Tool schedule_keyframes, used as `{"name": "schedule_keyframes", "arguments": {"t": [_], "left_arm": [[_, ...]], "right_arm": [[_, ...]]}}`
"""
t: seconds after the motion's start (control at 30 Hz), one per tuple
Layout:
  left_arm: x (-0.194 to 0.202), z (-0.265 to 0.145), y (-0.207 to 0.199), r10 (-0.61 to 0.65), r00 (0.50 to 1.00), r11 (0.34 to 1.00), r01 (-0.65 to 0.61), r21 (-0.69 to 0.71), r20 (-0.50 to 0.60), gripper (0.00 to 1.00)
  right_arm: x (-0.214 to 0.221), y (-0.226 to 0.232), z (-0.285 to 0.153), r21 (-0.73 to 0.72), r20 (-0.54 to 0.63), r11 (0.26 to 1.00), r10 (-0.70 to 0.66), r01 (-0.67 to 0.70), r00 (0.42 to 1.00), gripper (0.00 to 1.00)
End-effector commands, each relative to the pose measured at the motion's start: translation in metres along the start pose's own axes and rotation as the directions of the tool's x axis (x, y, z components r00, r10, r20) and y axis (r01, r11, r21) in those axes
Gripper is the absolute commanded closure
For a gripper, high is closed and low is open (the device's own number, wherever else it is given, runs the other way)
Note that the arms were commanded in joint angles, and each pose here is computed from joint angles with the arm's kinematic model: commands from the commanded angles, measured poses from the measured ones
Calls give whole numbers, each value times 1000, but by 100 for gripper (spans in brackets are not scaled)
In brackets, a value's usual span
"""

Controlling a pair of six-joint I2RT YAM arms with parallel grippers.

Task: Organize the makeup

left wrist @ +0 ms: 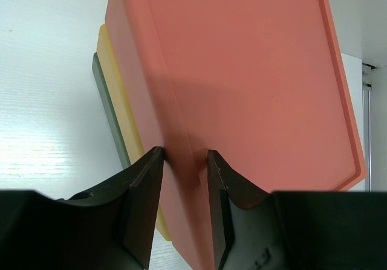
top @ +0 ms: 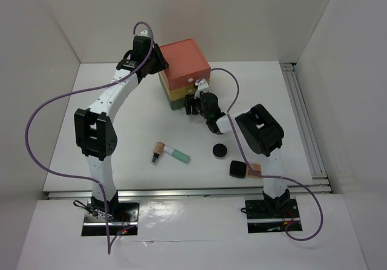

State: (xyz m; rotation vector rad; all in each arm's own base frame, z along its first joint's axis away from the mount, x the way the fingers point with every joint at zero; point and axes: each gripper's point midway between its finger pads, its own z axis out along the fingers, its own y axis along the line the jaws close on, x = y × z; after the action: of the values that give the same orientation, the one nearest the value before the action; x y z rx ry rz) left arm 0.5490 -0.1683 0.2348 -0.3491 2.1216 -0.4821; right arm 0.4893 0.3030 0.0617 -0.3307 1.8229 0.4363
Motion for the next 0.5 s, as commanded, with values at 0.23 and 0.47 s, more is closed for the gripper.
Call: {"name": "schedule_keyframes", "arguments": {"t": [0.23, 0.47], "left_arm": [[81, 13, 31, 56, 965, 994, -78, -79, -255, 54], [77, 10, 29, 57, 967, 994, -77, -75, -248, 54]], "right_arm": [[-40, 5, 14, -21, 152, 1000, 19, -16, 988, 52], [-34, 9, 13, -49, 137, 999, 9, -2, 991, 77]]}}
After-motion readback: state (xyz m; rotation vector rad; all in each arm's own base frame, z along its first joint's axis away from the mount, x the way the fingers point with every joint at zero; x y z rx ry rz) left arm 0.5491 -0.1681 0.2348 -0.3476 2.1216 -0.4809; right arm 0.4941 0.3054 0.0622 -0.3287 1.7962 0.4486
